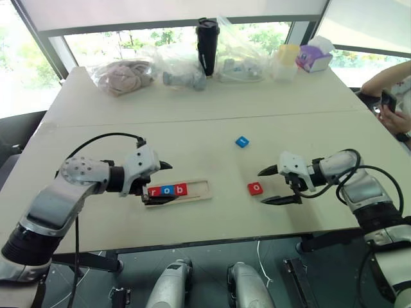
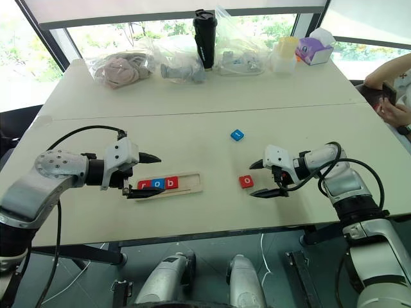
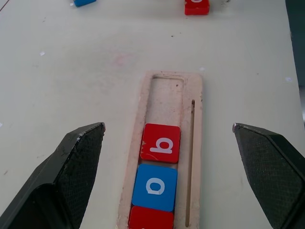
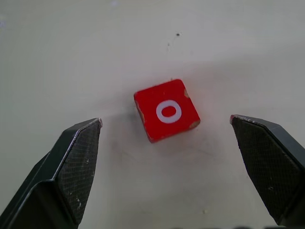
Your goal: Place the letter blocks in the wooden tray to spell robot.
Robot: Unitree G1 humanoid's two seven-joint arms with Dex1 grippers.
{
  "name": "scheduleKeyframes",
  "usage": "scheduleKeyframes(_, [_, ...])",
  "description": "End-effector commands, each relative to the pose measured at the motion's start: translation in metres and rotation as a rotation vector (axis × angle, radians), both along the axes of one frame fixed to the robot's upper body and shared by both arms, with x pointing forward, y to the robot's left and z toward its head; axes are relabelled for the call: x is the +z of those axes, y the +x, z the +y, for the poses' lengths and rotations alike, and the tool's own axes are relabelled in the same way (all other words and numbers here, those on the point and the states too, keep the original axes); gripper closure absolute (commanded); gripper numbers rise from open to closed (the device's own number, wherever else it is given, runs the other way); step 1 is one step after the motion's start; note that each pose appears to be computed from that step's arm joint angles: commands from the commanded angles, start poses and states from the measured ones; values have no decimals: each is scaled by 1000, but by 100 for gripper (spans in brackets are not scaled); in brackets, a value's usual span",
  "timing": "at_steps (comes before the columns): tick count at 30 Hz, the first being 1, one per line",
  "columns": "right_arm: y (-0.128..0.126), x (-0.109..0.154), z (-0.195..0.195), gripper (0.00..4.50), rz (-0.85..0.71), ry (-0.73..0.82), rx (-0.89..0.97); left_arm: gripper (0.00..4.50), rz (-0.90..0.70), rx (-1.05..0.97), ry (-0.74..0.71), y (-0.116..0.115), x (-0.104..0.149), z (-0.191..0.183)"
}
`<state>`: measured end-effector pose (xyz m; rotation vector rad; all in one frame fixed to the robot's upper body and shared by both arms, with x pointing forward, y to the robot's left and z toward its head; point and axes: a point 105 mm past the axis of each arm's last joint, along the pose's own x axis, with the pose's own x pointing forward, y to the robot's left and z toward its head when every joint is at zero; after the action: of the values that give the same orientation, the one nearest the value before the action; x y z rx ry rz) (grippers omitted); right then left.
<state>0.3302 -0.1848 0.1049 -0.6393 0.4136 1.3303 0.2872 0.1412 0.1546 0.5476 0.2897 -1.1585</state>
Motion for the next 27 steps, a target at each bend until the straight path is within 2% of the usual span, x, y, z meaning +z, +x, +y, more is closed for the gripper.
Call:
scheduleKeyframes(1, [6,5,6,26,-20,12,22,0,-53,10,-5,-1,12,1])
scheduleKeyframes(3, [10,2,10,83,-13,18,22,0,-51,17,-5,-1,12,2])
scheduleKeyframes(4, [11,1,11,127,-7,22,21,0,-52,20,-5,-1,11,2])
scheduleKeyframes(5, [12,0,12,197,-2,26,21,0,-52,23,-5,-1,11,2])
scheduleKeyframes(6, [12,0,12,229,1,28,21,0,-53,25,-6,-2,12,2])
scheduleKeyframes(8, [13,2,12,330,1,29,24,0,-55,31,-6,-2,13,4])
scheduleKeyframes(11, [13,7,13,333,-2,35,31,0,-57,46,-3,-2,14,8])
scheduleKeyframes(15, [19,36,31,333,-60,95,38,0,-63,77,6,-1,17,15])
scheduleKeyframes(19, [28,59,77,333,-151,127,72,0,-46,88,27,-8,20,19])
scheduleKeyframes(24, [27,65,133,333,-192,140,113,0,-29,104,87,-21,23,27])
scheduleKeyframes(27, [21,59,158,333,-174,144,130,0,-13,115,96,-27,20,30])
